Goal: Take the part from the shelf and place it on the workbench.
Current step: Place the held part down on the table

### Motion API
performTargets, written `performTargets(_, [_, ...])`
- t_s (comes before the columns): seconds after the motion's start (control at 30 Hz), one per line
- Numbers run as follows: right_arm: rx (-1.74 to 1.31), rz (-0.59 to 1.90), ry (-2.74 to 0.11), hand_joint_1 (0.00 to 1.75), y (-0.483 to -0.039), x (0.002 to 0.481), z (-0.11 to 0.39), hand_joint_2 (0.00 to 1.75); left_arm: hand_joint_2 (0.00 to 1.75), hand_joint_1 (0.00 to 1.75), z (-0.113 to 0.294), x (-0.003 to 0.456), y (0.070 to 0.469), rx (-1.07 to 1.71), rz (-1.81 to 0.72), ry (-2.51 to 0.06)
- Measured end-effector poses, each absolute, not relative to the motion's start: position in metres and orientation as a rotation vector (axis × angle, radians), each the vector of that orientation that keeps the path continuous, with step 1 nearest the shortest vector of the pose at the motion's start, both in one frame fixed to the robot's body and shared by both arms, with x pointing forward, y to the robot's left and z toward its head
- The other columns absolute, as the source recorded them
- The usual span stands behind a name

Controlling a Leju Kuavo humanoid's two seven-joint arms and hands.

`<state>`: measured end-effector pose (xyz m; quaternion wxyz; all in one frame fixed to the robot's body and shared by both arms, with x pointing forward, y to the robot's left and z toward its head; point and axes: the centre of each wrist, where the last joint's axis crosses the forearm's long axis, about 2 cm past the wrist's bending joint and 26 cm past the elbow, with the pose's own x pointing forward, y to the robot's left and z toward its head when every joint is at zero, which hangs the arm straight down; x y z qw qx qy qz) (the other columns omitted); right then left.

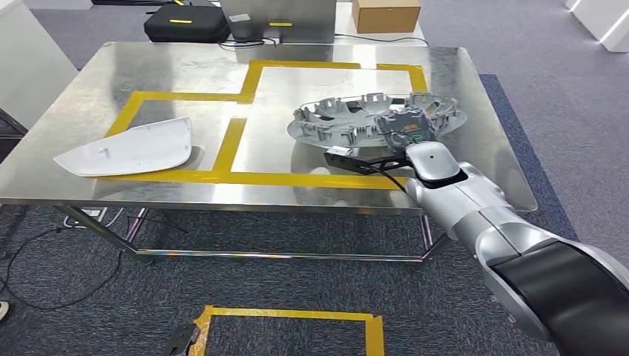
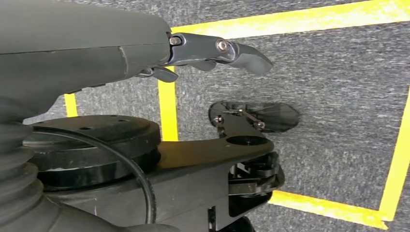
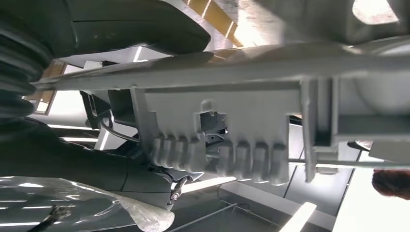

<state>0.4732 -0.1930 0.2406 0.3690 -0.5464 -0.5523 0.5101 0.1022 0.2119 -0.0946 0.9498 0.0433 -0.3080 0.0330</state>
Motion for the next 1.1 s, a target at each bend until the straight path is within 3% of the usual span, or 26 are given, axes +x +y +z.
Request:
performTargets(0.13, [-1.387,1.315,-1.464,0.00,-0.194,0.473,0.240,0.00,1.75,0.00,-0.094,0.103,0.212,0.089,0.067,-0.630])
performTargets(0.27, [-1.367,1.305,-1.549,0.00,-0.195,0.473,0.241,0.00,0.00,0.00,-0.094,0.103,0.212,0.109,0.064,-0.618])
performTargets(0.57, [-1.200,1.230,-1.732,0.00,-0.178,0.469,0.247,0.00,0.00,0.00,-0.094,0.103,0.212,0.117,0.052,-0.592])
performTargets(0.93, [-0.349,0.877,-2.012,0.00,-0.130,0.428,0.258,0.00,0.00,0.00,-0.099,0.087,0.221,0.148,0.045,-0.563])
performTargets(1.1, [-0.160,0.839,-2.023,0.00,-0.127,0.415,0.258,0.00,0.00,0.00,-0.100,0.083,0.226,0.159,0.040,-0.555])
